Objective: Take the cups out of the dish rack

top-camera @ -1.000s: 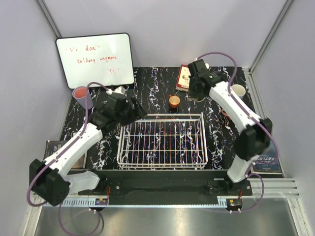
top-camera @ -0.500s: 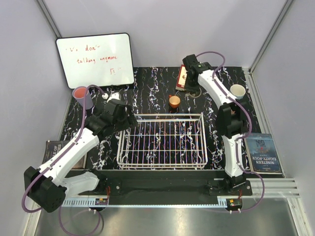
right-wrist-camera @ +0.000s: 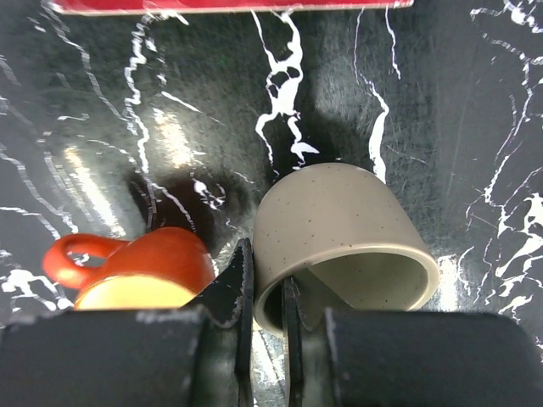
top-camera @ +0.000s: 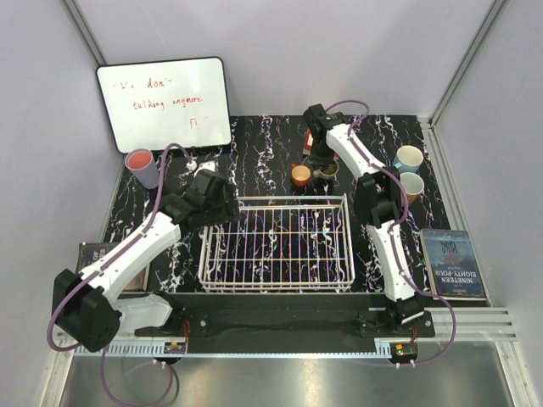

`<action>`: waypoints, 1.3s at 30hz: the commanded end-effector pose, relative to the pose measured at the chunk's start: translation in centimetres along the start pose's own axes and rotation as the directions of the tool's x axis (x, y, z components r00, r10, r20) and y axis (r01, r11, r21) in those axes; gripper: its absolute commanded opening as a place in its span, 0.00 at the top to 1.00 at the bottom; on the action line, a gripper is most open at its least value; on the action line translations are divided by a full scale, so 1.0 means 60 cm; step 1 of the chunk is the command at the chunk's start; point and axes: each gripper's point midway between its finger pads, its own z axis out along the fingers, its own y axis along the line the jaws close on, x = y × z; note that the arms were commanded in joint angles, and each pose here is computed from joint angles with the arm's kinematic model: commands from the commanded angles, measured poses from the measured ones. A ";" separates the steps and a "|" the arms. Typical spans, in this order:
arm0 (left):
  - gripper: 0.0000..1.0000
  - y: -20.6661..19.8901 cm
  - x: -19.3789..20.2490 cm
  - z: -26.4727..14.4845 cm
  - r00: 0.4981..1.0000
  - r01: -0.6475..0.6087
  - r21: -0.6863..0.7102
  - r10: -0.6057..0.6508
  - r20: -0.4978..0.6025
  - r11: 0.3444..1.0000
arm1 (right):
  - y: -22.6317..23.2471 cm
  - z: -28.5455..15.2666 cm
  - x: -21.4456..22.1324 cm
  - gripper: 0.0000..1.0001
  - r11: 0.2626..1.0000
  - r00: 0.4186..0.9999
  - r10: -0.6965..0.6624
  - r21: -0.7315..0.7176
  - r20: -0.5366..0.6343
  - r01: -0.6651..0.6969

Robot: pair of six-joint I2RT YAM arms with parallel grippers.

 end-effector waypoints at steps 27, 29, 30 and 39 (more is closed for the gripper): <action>0.17 -0.014 -0.044 0.010 0.998 -0.055 -0.015 0.055 0.044 0.998 | 0.004 -0.250 -0.116 0.17 0.986 0.954 0.089 -0.158 0.288 -0.044; 0.16 -0.013 -0.044 0.009 0.997 -0.064 -0.015 0.064 0.044 0.998 | -0.007 -0.307 -0.117 0.09 0.980 0.941 0.102 -0.194 0.322 -0.040; 0.16 -0.014 -0.043 0.009 0.997 -0.070 -0.014 0.070 0.041 0.997 | -0.004 -0.329 -0.118 0.07 0.977 0.932 0.095 -0.214 0.349 -0.020; 0.14 -0.008 -0.041 -0.002 0.993 -0.105 0.001 0.104 0.059 0.995 | -0.089 -0.483 -0.013 0.00 0.969 0.806 0.055 -0.226 0.589 0.099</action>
